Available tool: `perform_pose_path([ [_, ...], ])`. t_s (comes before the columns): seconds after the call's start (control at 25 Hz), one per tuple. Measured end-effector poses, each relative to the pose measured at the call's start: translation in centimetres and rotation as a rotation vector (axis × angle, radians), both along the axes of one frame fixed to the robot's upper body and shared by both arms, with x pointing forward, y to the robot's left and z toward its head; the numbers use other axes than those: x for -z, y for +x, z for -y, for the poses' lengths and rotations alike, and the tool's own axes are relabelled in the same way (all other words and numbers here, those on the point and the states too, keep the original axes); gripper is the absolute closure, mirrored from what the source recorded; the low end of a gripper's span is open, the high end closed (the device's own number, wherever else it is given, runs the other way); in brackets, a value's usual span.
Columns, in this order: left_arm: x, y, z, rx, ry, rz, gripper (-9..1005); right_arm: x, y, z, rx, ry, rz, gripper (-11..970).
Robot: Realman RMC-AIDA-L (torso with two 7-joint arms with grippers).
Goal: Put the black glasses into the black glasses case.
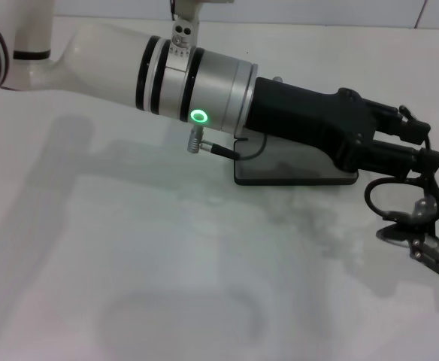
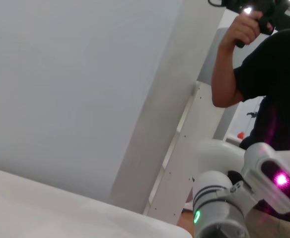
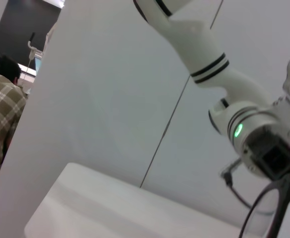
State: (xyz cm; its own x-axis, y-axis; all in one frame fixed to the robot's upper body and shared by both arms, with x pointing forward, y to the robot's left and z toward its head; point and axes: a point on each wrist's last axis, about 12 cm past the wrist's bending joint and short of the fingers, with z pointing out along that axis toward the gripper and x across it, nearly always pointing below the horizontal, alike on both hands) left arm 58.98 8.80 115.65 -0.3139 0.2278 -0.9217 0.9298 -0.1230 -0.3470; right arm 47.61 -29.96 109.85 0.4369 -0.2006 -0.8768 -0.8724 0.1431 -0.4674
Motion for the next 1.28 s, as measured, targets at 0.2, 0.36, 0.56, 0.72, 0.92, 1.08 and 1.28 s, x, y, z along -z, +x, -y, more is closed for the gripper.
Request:
perform_pose_path([
  [0.2,0.0,0.0,0.1,0.014,0.021,-0.003,453,-0.3,0.1,0.0,0.001,0.013,0.028,865],
  [0.36,0.0,0.0,0.2,0.018,0.025,-0.001,453,-0.5,0.2,0.0,-0.005,0.01,0.034,865],
  [0.56,-0.1,0.4,-0.6,-0.031,-0.003,-0.004,453,-0.6,-0.9,0.6,-0.026,0.015,0.071,865],
  [0.72,0.2,0.7,-1.5,-0.065,0.018,0.002,453,-1.2,-2.8,1.7,-0.062,0.08,0.155,865],
  [0.92,1.0,0.8,-2.1,-0.106,0.042,0.0,453,-1.3,-4.4,1.7,-0.133,0.175,0.25,865],
  [1.08,1.4,0.8,-1.7,-0.122,0.046,0.011,453,-1.1,-4.1,-0.7,-0.257,0.206,0.232,865],
  [1.28,1.6,0.6,-1.0,-0.117,0.014,0.058,453,-0.7,-2.6,-3.0,-0.325,0.27,0.162,866],
])
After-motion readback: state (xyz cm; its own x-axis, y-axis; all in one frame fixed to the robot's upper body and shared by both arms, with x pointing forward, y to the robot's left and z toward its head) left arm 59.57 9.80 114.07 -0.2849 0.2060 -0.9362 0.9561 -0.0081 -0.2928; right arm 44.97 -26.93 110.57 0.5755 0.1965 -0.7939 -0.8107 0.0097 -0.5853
